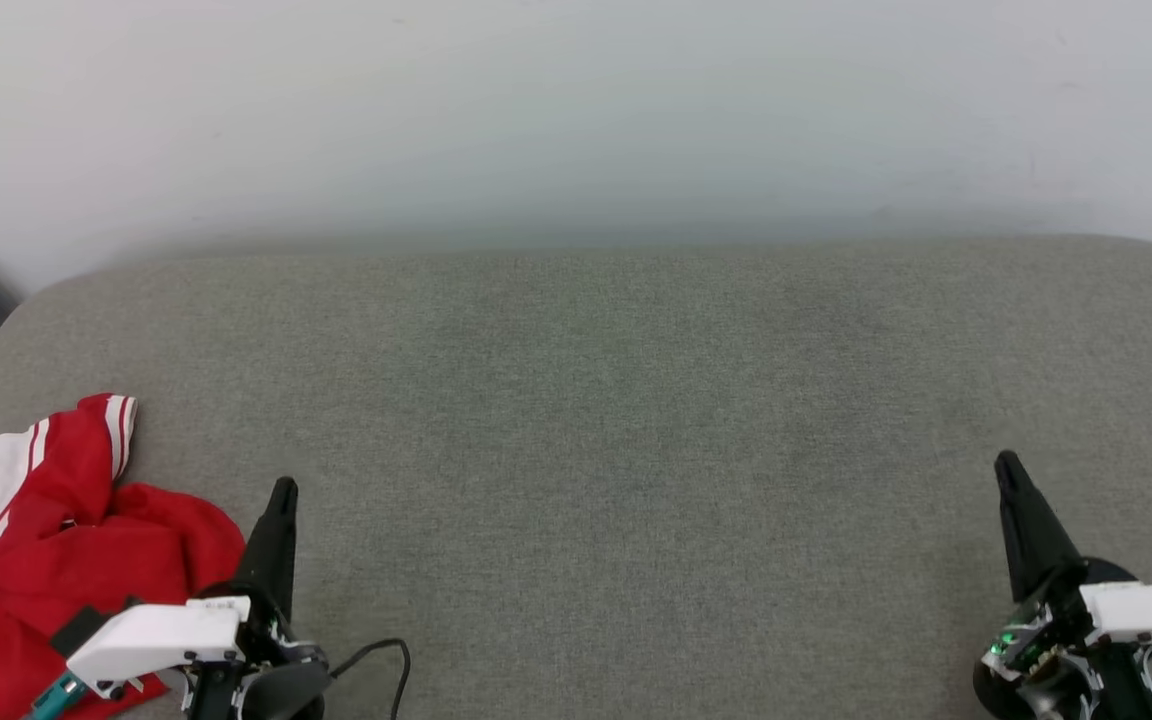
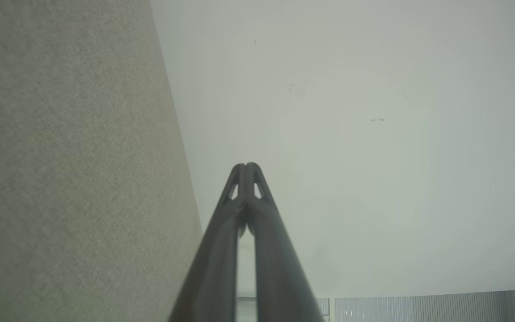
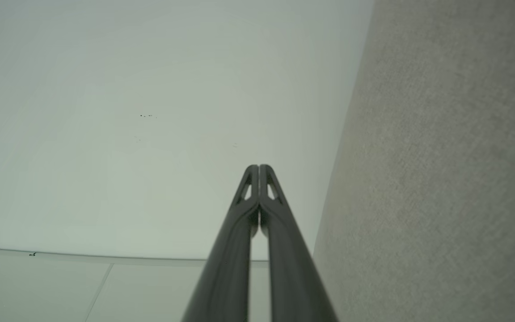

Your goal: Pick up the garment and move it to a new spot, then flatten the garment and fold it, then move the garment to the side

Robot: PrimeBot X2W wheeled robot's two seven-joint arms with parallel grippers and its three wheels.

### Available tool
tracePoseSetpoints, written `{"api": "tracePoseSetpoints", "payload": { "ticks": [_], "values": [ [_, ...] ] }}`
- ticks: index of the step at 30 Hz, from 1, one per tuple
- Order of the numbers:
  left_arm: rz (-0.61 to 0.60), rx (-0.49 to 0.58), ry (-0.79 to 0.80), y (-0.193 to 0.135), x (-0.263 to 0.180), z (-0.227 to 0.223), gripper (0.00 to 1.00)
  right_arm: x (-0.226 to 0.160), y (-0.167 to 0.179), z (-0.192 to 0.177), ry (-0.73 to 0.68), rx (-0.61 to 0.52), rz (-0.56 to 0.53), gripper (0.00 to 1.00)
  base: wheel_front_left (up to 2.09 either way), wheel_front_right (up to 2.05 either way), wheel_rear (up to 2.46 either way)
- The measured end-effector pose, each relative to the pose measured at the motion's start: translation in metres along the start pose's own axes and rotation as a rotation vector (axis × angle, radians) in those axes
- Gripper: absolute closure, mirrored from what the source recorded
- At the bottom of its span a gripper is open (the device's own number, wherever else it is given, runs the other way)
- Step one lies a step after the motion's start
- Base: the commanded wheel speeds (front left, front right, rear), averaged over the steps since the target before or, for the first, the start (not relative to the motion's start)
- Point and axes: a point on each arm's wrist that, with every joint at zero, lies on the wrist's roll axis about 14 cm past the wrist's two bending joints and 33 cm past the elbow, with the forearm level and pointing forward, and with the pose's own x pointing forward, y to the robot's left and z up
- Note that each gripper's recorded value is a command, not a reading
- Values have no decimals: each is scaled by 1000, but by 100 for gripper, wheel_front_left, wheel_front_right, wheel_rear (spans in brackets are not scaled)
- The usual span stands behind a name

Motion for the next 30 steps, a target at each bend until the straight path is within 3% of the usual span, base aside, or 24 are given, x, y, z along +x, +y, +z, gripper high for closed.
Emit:
{"api": "tracePoseSetpoints", "payload": {
  "ticks": [4, 15, 30],
  "values": [
    [45, -3, 3, 15, -7, -2, 0, -8, -15, 0, -5, 1, -45, 0, 0, 0, 0],
    [9, 22, 14, 4, -4, -16, 0, -5, -4, -7, -10, -64, -10, 0, 0, 0, 0],
    [-51, 148, 2, -16, -3, -23, 0, -4, 16, -16, -10, -334, 50, 0, 0, 0, 0]
  ]
}}
